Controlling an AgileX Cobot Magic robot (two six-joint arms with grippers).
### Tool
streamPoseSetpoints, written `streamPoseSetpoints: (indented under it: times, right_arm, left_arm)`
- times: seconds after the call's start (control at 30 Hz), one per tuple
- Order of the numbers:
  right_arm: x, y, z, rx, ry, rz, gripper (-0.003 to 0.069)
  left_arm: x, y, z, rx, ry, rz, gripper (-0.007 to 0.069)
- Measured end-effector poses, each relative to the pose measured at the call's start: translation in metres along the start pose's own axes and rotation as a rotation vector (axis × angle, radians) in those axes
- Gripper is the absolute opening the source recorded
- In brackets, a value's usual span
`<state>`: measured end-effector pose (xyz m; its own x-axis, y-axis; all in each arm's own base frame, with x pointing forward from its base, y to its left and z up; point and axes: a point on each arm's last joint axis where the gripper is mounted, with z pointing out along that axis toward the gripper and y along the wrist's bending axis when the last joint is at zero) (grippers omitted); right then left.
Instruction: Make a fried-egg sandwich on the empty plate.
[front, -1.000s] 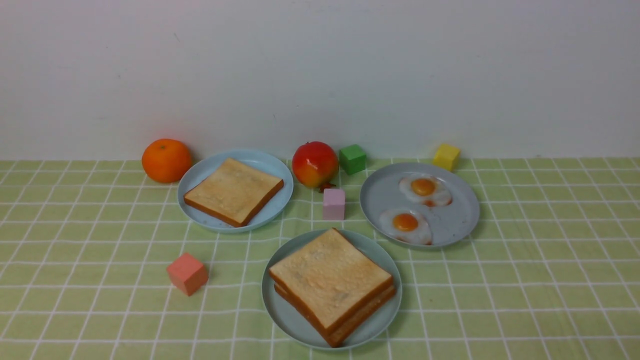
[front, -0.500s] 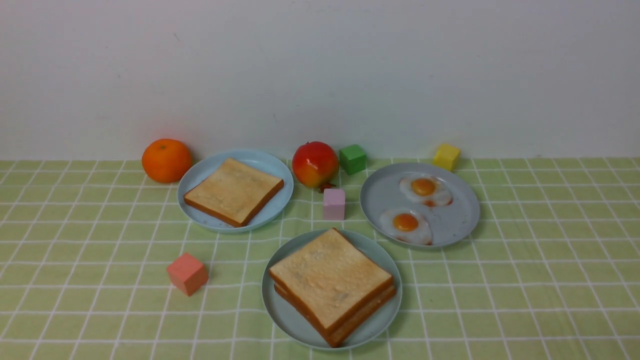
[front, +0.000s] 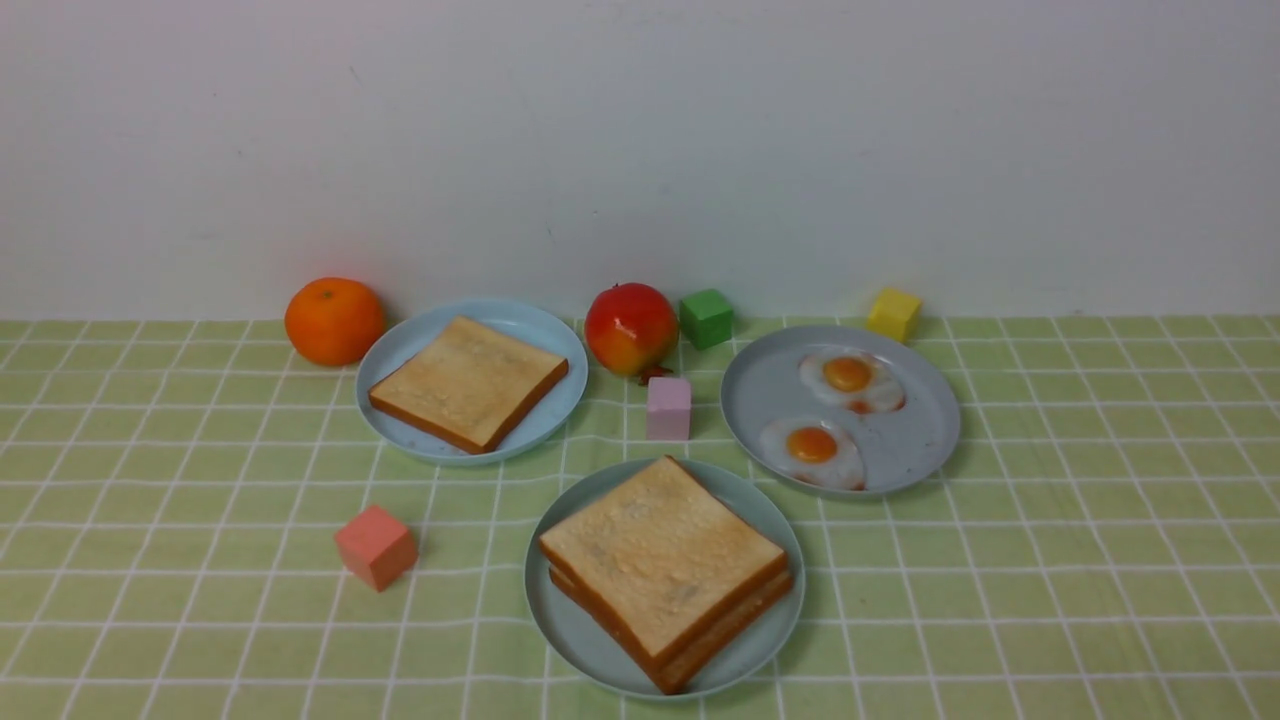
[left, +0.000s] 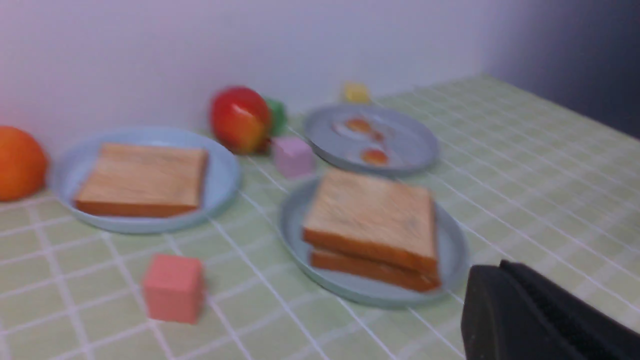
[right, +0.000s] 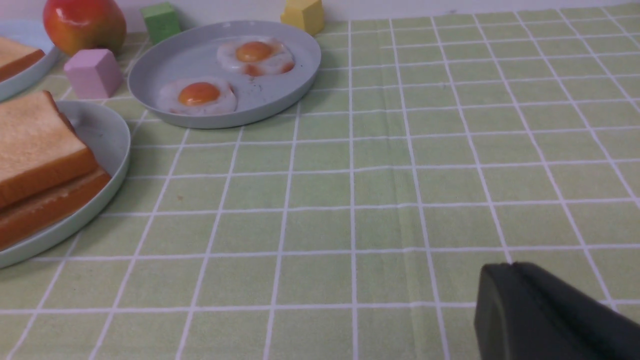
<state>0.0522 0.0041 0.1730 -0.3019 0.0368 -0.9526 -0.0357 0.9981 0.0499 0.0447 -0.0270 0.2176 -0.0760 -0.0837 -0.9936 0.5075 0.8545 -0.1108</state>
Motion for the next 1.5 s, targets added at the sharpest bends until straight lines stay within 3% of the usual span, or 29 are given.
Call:
streamPoseSetpoints:
  times: [0.2,0.33,0.43,1.5]
  right_arm:
    - [0.000,0.000,0.000,0.000,0.000,0.000,0.0006]
    - [0.000,0.000,0.000,0.000,0.000,0.000,0.0008]
    - [0.000,0.000,0.000,0.000,0.000,0.000,0.0010]
    - [0.000,0.000,0.000,0.000,0.000,0.000,0.0046]
  left_arm:
    - [0.018,0.023,0.000,-0.374,-0.033,-0.061,-0.0013]
    - [0.038,0.029,-0.003,-0.501,0.136,-0.170,-0.0013]
    - [0.046,0.029,-0.004,-0.520,0.204,-0.197,-0.0013]
    - [0.046,0.029,-0.004,-0.522,0.202,-0.213,-0.0013]
